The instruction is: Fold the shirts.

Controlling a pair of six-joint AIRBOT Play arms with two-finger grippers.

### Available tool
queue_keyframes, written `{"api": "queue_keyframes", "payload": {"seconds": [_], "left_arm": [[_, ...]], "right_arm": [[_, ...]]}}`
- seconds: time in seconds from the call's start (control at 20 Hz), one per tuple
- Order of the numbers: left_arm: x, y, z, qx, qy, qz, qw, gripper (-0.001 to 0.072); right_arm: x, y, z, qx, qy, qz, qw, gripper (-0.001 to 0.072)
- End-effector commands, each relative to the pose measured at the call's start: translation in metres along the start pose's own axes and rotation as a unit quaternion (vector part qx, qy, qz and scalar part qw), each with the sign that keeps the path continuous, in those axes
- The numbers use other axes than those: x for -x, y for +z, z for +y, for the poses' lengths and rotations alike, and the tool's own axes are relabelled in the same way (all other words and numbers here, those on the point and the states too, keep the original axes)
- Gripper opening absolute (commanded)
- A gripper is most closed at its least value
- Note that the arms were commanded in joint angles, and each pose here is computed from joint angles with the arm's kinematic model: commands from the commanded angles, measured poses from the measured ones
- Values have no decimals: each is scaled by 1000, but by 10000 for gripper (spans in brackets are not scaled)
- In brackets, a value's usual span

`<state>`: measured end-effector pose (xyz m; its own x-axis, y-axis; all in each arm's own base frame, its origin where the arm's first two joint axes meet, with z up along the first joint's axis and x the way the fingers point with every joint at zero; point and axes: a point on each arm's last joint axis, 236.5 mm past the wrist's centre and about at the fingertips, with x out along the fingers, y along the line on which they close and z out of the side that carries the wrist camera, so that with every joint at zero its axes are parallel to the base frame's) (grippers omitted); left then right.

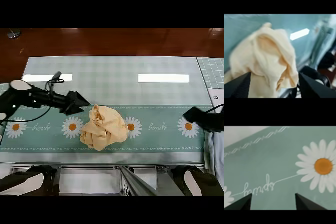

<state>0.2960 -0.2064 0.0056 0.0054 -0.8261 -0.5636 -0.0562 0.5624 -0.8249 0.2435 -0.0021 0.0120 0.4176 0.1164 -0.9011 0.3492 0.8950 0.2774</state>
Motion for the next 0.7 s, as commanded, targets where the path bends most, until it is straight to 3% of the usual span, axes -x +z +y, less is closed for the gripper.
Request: {"api": "queue_keyframes", "payload": {"seconds": [0.0, 0.1, 0.15, 0.2, 0.25, 0.5, 0.65], "left_arm": [[-41, -4, -7, 10, -46, 39, 998, 700], [-50, 2, -4, 6, -43, 46, 998, 692], [-51, 2, -4, -3, -46, 53, 998, 511], [-51, 1, -5, -14, -49, 58, 997, 112], [-50, 0, -7, -38, -55, 64, 996, 30], [-24, 32, -12, -64, -61, 20, 996, 30], [-5, 52, -10, -59, -61, -11, 996, 30]], "right_arm": [[-24, -48, 35, 30, 56, 64, 996, 619], [-28, -58, 47, 41, 58, 70, 995, 619], [-29, -59, 54, 44, 64, 69, 995, 619], [-29, -61, 62, 48, 72, 66, 994, 619], [-29, -63, 70, 55, 79, 64, 993, 619], [-42, -117, 114, 132, 114, 138, 975, 619], [-56, -154, 151, 134, 150, 184, 962, 619]]}}
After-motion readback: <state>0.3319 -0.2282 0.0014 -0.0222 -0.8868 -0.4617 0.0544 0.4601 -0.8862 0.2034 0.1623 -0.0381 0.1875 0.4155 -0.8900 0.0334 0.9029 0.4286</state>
